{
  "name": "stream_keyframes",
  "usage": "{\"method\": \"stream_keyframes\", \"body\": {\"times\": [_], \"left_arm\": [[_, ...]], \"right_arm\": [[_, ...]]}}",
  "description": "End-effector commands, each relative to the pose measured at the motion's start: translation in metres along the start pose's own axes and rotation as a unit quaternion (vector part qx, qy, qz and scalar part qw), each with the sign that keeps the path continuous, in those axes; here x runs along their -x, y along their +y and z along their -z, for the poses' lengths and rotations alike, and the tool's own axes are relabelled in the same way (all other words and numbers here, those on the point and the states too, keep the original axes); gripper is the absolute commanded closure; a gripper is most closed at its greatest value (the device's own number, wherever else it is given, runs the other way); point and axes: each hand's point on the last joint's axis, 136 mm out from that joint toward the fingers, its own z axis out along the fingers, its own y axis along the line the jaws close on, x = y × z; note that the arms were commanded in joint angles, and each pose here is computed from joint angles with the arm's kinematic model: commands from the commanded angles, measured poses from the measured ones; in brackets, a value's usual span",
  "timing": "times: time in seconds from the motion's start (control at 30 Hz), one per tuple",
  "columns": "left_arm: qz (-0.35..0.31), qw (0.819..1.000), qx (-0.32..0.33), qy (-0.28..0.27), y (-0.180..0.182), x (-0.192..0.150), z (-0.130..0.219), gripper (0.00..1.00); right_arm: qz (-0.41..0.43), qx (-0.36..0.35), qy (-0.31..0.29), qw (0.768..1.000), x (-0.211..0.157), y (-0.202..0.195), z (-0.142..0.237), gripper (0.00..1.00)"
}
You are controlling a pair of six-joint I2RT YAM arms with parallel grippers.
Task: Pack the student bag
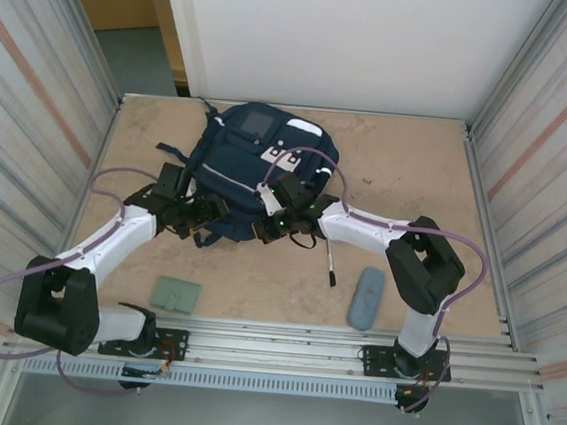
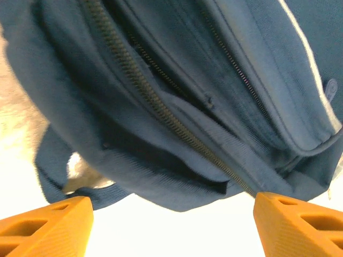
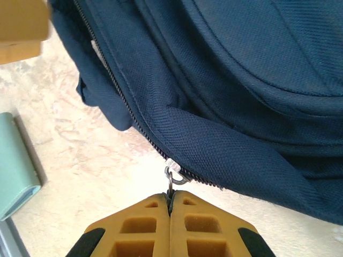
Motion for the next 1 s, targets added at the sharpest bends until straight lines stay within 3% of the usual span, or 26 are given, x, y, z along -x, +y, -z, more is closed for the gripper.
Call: {"method": "stream_keyframes", "body": {"times": [0.0, 0.13, 0.17, 0.23, 0.3, 0.33, 0.43, 0.57, 0.8, 0.97], "left_arm": [[0.033, 0.998, -0.025, -0.039, -0.013, 0.018, -0.007, 0.23], [0.051, 0.997, 0.032, -0.055, 0.004, 0.019, -0.024, 0.27], [0.057, 0.996, 0.045, -0.053, 0.009, 0.019, -0.029, 0.34], [0.047, 0.997, 0.052, -0.046, 0.010, 0.020, -0.036, 0.59], [0.019, 0.998, 0.052, -0.029, 0.006, 0.019, -0.040, 0.93], [0.011, 0.998, 0.062, -0.023, 0.007, 0.020, -0.039, 1.00], [-0.013, 0.997, 0.081, -0.016, 0.010, 0.024, -0.027, 1.00], [-0.004, 0.999, 0.036, 0.005, 0.008, 0.023, -0.023, 1.00], [0.002, 0.999, -0.006, 0.053, 0.010, 0.012, -0.024, 1.00], [-0.014, 0.997, -0.010, 0.073, 0.009, 0.008, -0.021, 1.00]], "right_arm": [[0.019, 0.055, 0.017, 0.998, -0.006, 0.034, -0.008, 1.00], [0.021, 0.056, 0.020, 0.998, -0.011, 0.041, -0.010, 1.00], [0.026, 0.051, 0.022, 0.998, -0.014, 0.041, -0.010, 1.00], [0.025, 0.044, 0.022, 0.998, -0.016, 0.037, -0.012, 1.00], [0.022, 0.021, 0.030, 0.999, -0.019, 0.025, -0.011, 1.00], [0.025, 0.005, 0.032, 0.999, -0.021, 0.017, -0.010, 1.00], [0.053, -0.058, 0.030, 0.996, -0.029, -0.017, -0.006, 1.00], [0.041, -0.143, 0.035, 0.988, -0.034, -0.073, 0.008, 1.00], [-0.083, -0.233, 0.000, 0.969, -0.033, -0.169, 0.038, 1.00], [-0.146, -0.260, -0.026, 0.954, -0.021, -0.216, 0.050, 1.00]]}}
